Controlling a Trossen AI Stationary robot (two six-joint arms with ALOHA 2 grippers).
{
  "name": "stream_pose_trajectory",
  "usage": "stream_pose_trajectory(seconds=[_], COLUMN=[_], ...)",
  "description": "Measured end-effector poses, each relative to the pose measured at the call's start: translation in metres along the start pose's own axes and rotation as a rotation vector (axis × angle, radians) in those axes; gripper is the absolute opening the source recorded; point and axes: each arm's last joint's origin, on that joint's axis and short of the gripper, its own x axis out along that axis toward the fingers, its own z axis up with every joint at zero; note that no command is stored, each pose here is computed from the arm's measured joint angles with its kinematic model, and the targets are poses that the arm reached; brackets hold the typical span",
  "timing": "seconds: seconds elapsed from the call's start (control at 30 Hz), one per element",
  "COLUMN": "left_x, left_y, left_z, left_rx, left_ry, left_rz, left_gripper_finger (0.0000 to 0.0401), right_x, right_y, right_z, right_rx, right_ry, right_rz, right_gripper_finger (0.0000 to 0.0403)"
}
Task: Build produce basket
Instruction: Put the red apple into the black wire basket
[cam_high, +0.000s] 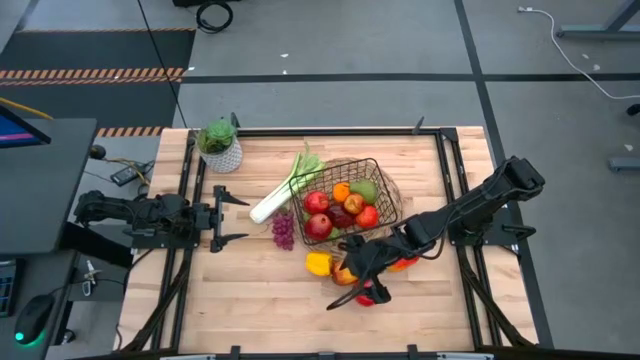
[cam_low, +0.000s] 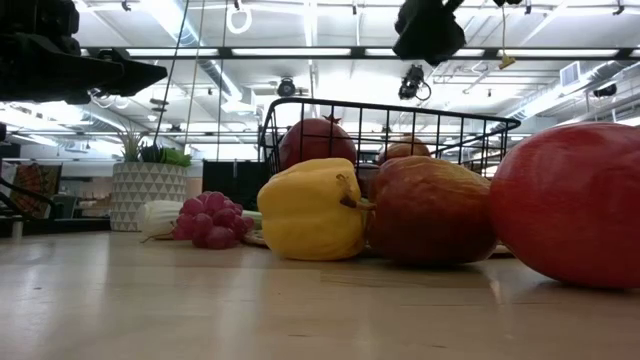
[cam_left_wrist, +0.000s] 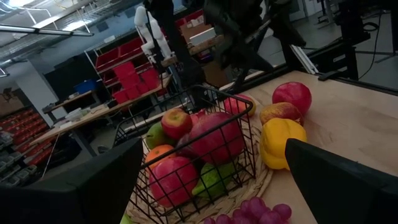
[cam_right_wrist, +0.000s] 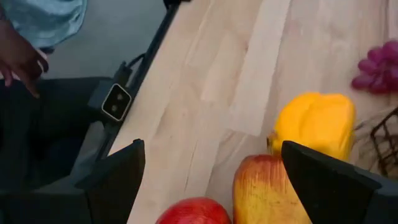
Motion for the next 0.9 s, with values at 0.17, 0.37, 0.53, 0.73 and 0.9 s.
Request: stream_pose_trajectory(seconds=[0.17,0.37,0.53,0.73,0.9], left_x=[0.000,0.000,0.000,0.000,0.000], left_y=[0.000,0.000,0.000,0.000,0.000], left_z=[0.000,0.000,0.000,0.000,0.000], left_rx=[0.000,0.000,0.000,0.000,0.000], left_ry=[0.000,0.000,0.000,0.000,0.000], left_rz=[0.000,0.000,0.000,0.000,0.000], left_gripper_finger=[0.0400,0.0400,0.0400,0.0400,0.0400], right_x=[0.002,0.001,0.029,0.053,0.070], right_y=[0.001,0.010,0.010,0.015,0.009], right_z=[-0.006,-0.010,-0.023,-0.015,-0.017], right_rx=[-0.014,-0.038,-0.060,-0.105,-0.147], right_ry=[0.002,0.013,0.101,0.167,0.297], right_rz=[-0.122,-0.225,-0.271,-0.318,-0.373], right_gripper_finger=[0.0380,0.0380,0.0380,0.0380,0.0380])
